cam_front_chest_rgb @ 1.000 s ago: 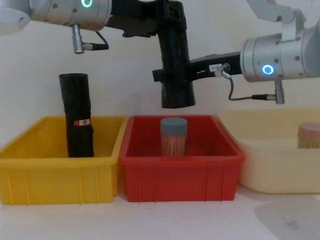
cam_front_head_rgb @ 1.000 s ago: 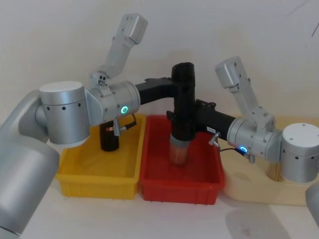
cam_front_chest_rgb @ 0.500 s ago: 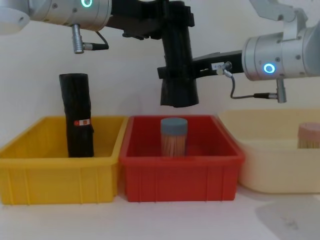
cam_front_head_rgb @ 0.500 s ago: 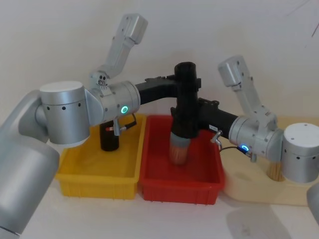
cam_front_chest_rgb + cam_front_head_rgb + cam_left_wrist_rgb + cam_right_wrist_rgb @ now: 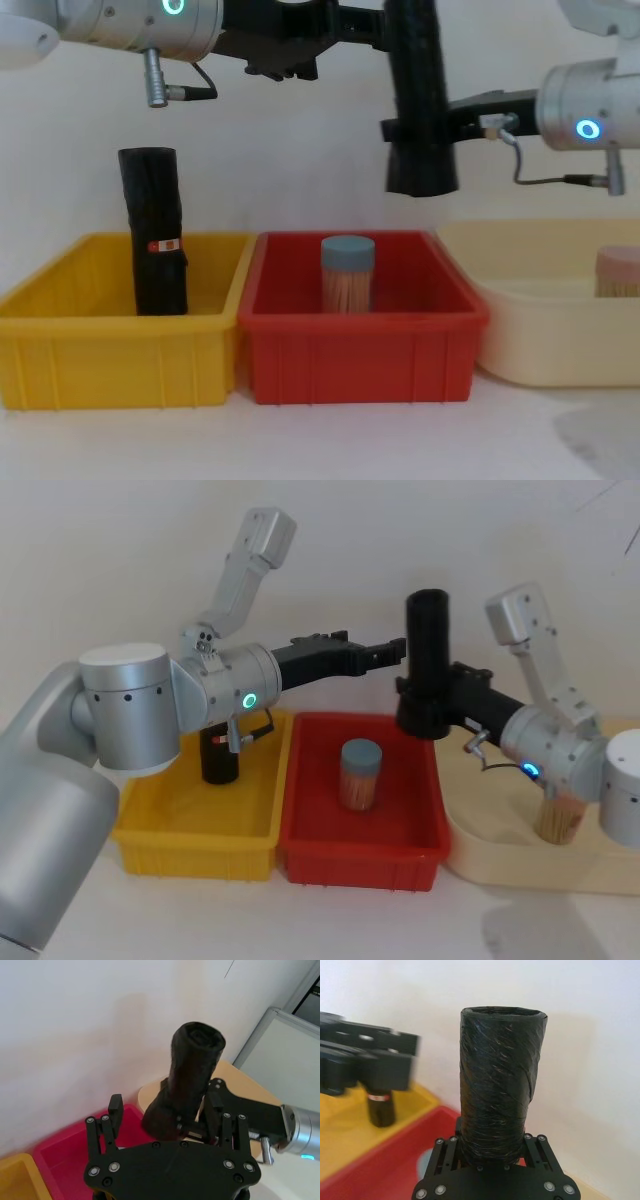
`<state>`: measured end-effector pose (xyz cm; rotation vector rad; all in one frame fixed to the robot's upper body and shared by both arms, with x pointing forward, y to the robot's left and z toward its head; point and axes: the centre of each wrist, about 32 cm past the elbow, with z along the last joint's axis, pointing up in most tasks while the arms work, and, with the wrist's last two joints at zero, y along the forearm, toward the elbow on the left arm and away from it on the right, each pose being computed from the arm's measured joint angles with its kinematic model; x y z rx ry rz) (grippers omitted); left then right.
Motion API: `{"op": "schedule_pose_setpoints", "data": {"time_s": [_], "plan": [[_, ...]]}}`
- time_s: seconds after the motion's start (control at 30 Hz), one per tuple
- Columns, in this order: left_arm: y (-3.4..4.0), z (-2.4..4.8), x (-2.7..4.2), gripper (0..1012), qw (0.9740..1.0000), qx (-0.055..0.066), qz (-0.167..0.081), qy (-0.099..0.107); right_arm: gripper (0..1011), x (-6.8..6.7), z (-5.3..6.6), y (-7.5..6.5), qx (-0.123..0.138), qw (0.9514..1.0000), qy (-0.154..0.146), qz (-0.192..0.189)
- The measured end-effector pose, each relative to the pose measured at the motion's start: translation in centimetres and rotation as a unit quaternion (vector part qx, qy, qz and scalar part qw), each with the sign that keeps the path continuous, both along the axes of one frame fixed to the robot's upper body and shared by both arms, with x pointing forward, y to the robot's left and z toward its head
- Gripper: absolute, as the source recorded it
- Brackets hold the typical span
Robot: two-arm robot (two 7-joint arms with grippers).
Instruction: Pick up the garbage bag with the one hand and transfer it to the other hand.
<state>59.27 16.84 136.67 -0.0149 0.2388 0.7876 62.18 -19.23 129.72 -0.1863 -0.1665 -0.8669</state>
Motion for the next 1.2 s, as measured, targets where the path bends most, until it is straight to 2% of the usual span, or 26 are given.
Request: {"op": "schedule_pose_setpoints", "data": {"time_s": [0.2,0.47,0.8,1.2], "plan": [[0.00,0.00,0.00,1000,1.0000,0.000,0.000,0.000,540,0.2,-0.1,-2.4,-0.017,0.9990,0.000,-0.041],[0.00,0.00,0.00,1001,1.0000,0.000,0.000,0.000,540,0.3,-0.7,-4.3,-0.051,0.9963,0.020,-0.067],[0.00,0.00,0.00,1001,1.0000,0.000,0.000,0.000,547,0.4,-1.4,-5.4,-0.095,0.9929,0.044,-0.058],[0.00,0.00,0.00,1001,1.0000,0.000,0.000,0.000,870,0.3,-1.9,-5.8,-0.121,0.9900,0.057,-0.046]]}}
